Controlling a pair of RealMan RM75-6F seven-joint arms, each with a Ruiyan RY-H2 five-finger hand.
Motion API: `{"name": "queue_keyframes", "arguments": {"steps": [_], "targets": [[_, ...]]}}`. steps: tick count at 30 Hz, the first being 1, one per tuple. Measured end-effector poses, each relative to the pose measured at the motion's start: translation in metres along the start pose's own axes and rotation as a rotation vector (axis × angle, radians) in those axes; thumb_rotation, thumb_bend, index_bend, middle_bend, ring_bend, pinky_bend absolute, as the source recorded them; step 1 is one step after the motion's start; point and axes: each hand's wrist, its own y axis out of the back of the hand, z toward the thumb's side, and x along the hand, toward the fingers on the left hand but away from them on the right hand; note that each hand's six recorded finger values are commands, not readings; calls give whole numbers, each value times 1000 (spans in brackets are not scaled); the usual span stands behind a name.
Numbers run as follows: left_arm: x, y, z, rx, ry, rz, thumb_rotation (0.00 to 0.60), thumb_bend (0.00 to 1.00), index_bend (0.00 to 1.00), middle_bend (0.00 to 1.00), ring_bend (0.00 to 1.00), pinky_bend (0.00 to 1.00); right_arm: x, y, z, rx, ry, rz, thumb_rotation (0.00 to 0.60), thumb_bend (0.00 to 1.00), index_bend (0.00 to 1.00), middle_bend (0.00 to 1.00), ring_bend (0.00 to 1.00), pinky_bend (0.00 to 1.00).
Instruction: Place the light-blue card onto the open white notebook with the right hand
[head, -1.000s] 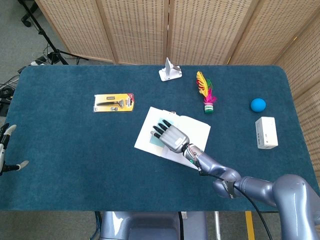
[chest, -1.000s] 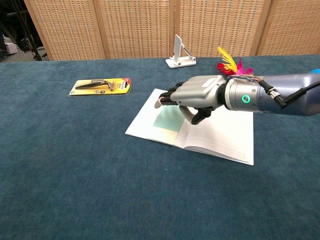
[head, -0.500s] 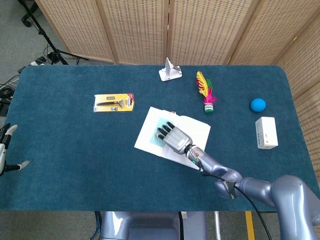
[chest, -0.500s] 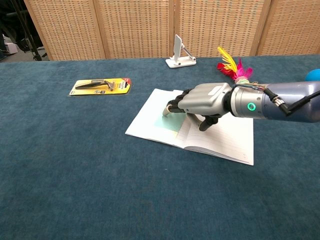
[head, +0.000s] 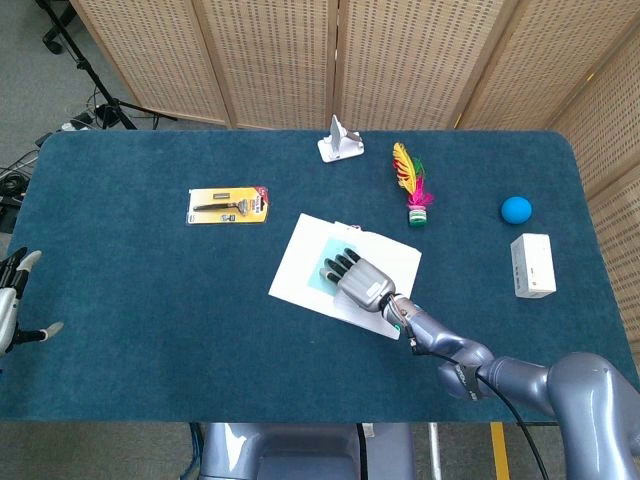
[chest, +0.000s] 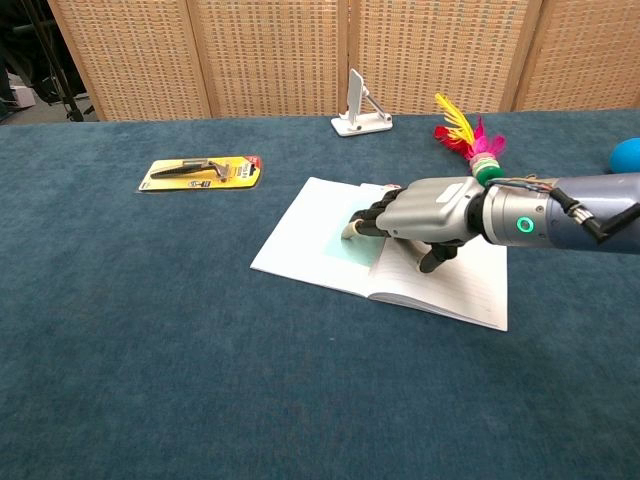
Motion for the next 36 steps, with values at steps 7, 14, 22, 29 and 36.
{"name": "queue_keyframes", "arguments": {"steps": [7,14,22,29,36], "targets": [[0,0,1,3,-2,0,600,0,0,0,0,0,5,-3,5,11,23,5,600,1000,19,39,0,44],[-1,0,0,1,-3,1,600,0,0,0,0,0,7,-3,5,32,32,7,600,1000,19,40,0,44],[0,-1,0,2,-5,-3,600,0,0,0,0,0,8,-7,-1,50,28,24,600,1000,21,48,0,45],[-1,-1,1,2,-5,-4,600,0,0,0,0,0,9,-6,-4,62,28,27,600,1000,31,55,0,53],[-1,-2,2,4,-7,-7,600,0,0,0,0,0,7,-4,-6,74,27,23,600,1000,31,55,0,53]]}}
